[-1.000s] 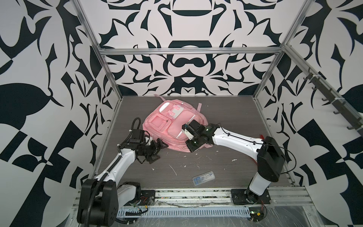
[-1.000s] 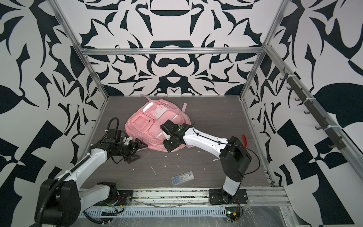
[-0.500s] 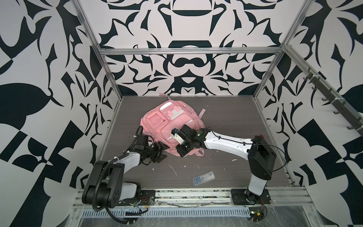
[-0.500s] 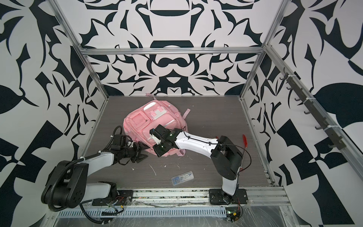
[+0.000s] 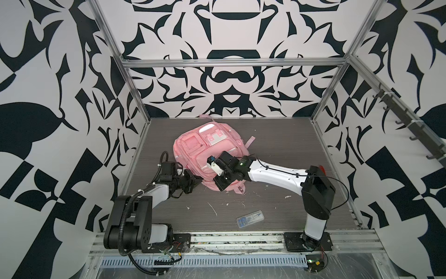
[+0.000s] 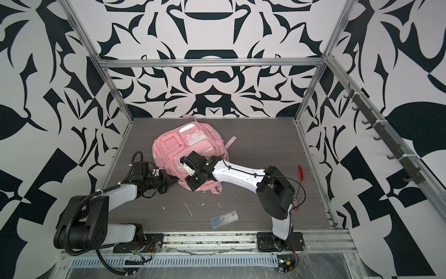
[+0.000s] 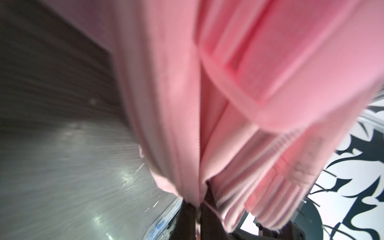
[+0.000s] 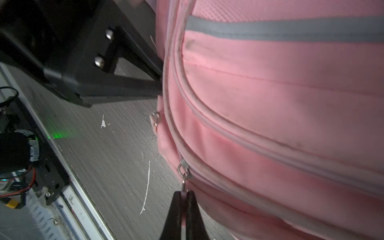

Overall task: Pack books, pencil case, and school supplies into a backpack
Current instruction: Zip the student bag at the center of the table.

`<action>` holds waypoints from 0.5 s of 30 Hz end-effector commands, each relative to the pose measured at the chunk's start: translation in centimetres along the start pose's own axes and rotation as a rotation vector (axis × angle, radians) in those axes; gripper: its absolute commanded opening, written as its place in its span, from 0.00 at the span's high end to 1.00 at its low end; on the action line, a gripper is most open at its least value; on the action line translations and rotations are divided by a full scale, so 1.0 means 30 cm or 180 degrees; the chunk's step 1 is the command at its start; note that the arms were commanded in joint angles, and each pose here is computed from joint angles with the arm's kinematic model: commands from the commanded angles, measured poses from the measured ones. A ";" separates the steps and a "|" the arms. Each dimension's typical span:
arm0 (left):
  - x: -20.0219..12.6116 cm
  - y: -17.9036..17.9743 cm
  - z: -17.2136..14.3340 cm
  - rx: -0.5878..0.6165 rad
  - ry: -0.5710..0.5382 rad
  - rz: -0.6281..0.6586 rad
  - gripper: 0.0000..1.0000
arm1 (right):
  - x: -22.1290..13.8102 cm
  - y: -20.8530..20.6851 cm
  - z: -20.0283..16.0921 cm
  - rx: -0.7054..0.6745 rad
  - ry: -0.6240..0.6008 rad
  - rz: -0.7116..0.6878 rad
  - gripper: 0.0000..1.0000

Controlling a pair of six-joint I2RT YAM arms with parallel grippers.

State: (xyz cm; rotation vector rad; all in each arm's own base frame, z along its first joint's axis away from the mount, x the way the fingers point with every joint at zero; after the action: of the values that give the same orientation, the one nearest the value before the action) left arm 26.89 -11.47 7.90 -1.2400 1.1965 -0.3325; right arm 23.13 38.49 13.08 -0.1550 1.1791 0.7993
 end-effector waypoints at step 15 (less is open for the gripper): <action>-0.169 -0.009 0.311 0.0709 -0.0554 0.0827 1.00 | -0.201 -0.415 -0.074 0.0278 0.0412 -0.1131 1.00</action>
State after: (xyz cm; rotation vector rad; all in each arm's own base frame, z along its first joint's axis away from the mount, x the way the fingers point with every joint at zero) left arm 30.70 -5.93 9.29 -1.0079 1.1931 -0.2360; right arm 28.86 30.83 13.05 -0.3172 1.1748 0.5740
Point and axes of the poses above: each gripper's point midway between its finger pads, its own x axis out along the fingers, its own y axis along the line the jaws close on, z = x × y, the point moved 2 cm from there along -x, back along the fingers, and after that the axes turned 9 degrees about x, right-handed, at the moved point
